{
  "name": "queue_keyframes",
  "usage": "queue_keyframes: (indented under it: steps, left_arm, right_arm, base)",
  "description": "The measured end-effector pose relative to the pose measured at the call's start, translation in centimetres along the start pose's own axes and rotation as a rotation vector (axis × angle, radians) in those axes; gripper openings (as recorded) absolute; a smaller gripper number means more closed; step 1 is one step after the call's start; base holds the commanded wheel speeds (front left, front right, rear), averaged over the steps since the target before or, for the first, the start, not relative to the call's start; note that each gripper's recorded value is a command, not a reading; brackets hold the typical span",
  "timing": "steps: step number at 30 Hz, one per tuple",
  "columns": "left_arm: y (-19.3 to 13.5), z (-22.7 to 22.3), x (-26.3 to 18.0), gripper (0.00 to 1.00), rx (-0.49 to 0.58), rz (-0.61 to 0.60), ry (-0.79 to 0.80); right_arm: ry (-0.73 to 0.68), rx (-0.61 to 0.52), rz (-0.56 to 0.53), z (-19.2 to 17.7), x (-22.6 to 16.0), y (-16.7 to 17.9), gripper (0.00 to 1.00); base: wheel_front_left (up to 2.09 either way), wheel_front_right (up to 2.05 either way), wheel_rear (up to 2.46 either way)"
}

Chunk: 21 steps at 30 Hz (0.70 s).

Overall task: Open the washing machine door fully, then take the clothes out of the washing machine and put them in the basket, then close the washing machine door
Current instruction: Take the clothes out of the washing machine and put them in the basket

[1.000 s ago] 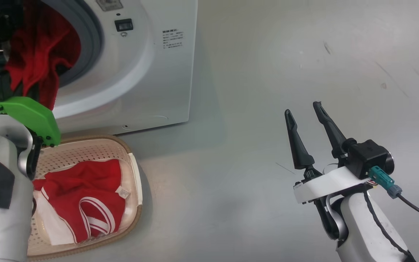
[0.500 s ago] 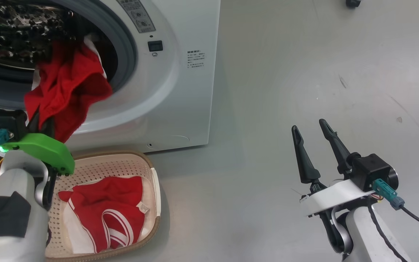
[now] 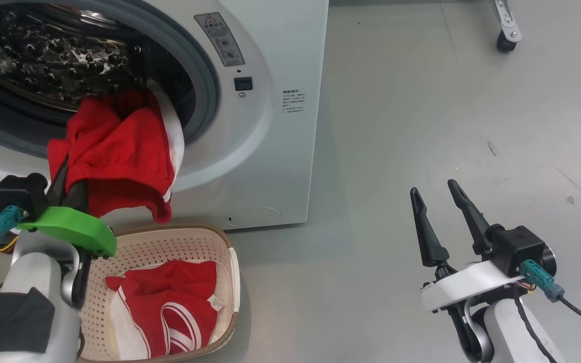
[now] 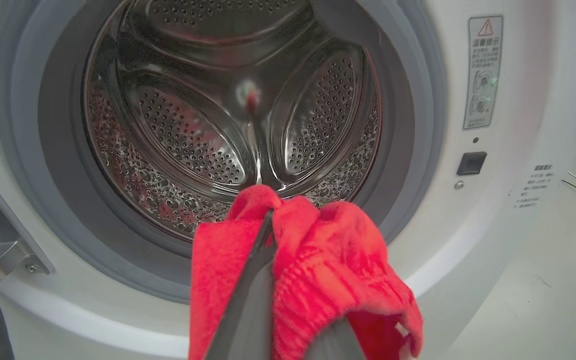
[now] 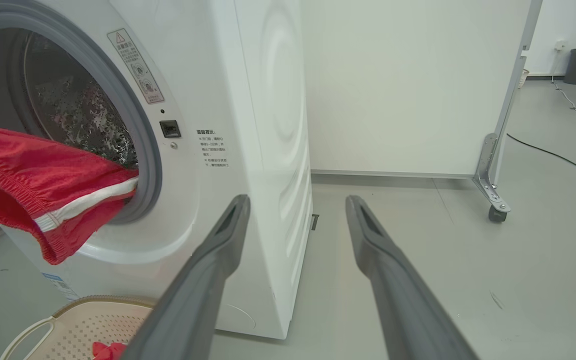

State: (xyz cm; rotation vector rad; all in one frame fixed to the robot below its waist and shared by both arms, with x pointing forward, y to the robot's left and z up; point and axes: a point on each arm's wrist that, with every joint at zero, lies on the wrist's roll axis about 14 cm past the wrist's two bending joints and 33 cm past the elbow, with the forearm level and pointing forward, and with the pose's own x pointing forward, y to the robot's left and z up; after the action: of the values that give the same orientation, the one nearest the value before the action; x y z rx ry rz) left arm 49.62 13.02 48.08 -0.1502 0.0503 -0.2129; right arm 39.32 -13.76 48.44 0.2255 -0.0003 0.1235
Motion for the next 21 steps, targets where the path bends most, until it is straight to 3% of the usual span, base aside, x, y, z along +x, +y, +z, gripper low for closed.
queue_keyframes:
  steps: [10, 21]
  left_arm:
    - [0.5, 3.1, -1.6, 0.00, -0.016, 0.020, -0.108]
    - [-0.3, 11.4, -2.0, 0.00, -0.004, -0.009, -0.367]
  right_arm:
    - [-0.008, 0.005, 0.027, 0.3, -0.3, 0.8, 1.00]
    - [-0.011, -0.001, 0.033, 0.3, -0.3, 1.0, 1.00]
  base:
    - [0.00, 0.00, 0.00]
    - [0.00, 0.00, 0.00]
